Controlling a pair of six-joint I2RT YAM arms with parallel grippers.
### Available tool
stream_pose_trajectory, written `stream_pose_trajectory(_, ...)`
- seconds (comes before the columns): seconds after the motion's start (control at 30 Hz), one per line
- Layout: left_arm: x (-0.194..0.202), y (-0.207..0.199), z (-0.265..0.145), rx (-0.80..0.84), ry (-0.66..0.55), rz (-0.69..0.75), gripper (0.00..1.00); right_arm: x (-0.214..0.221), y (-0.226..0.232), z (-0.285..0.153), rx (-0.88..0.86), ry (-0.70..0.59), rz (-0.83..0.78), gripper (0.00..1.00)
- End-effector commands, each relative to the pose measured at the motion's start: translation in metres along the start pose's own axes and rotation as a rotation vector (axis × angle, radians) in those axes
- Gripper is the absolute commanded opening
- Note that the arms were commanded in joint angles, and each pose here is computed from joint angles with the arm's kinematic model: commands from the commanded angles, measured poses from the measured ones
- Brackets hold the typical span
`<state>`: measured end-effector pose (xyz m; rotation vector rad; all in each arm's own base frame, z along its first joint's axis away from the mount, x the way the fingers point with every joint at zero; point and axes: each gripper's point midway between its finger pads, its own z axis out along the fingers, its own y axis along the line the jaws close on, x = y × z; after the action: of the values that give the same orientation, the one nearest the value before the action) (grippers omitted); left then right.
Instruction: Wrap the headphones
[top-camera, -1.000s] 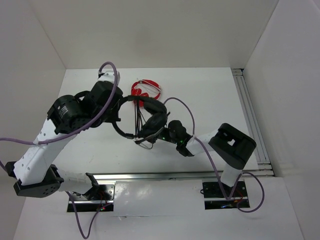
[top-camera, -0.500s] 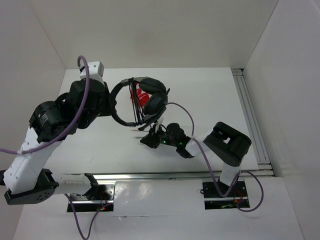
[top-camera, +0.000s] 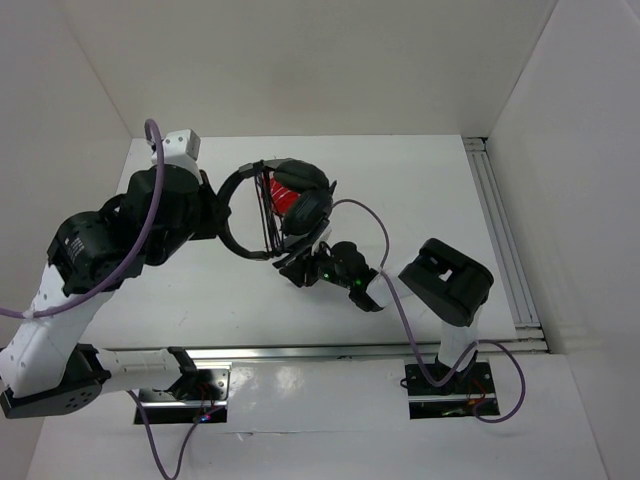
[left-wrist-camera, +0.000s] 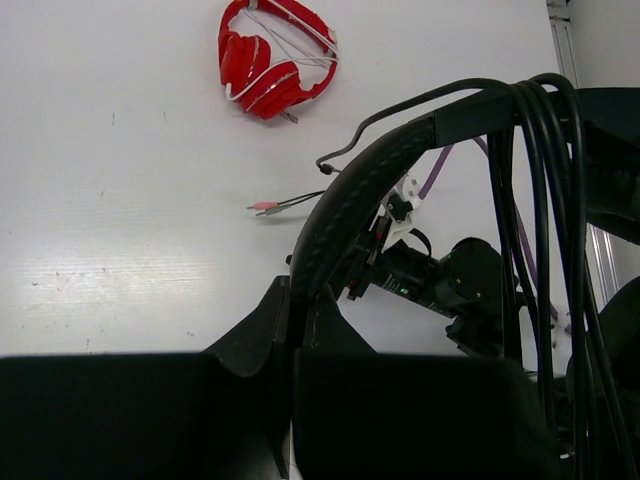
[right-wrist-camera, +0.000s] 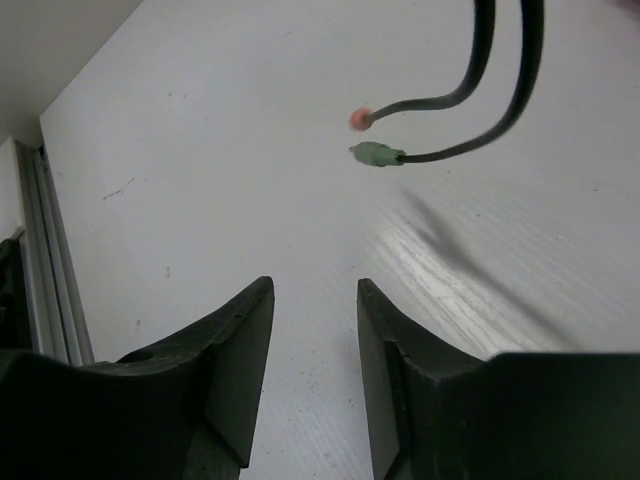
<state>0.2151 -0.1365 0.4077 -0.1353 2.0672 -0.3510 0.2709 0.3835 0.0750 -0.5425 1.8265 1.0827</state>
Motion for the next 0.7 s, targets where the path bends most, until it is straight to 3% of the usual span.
stream_pose_trajectory(0.0, -0.022, -0.013, -0.011, 0.081, -0.079, -0.115, 0.0, -0.028, 0.005, 0.008, 0.014, -0.125, -0.005, 0.47)
stream_pose_trajectory(0.17, -0.017, -0.016, -0.013, 0.103, -0.06, -0.13, 0.0, -0.03, 0.002, 0.01, 0.041, -0.151, 0.004, 0.55)
stream_pose_trajectory(0.2, -0.016, -0.017, -0.013, 0.11, -0.054, -0.13, 0.0, -0.034, -0.001, 0.012, 0.063, -0.161, 0.006, 0.63)
stream_pose_trajectory(0.43, -0.005, -0.018, -0.022, 0.163, -0.024, -0.163, 0.0, -0.044, 0.011, 0.028, -0.018, -0.217, 0.049, 0.64)
stream_pose_trajectory(0.6, -0.006, -0.017, -0.031, 0.195, -0.031, -0.184, 0.0, -0.047, 0.012, 0.039, -0.071, -0.255, 0.102, 0.52)
stream_pose_trajectory(0.67, -0.003, -0.018, -0.029, 0.198, -0.018, -0.179, 0.0, -0.047, 0.014, 0.042, -0.095, -0.272, 0.116, 0.39)
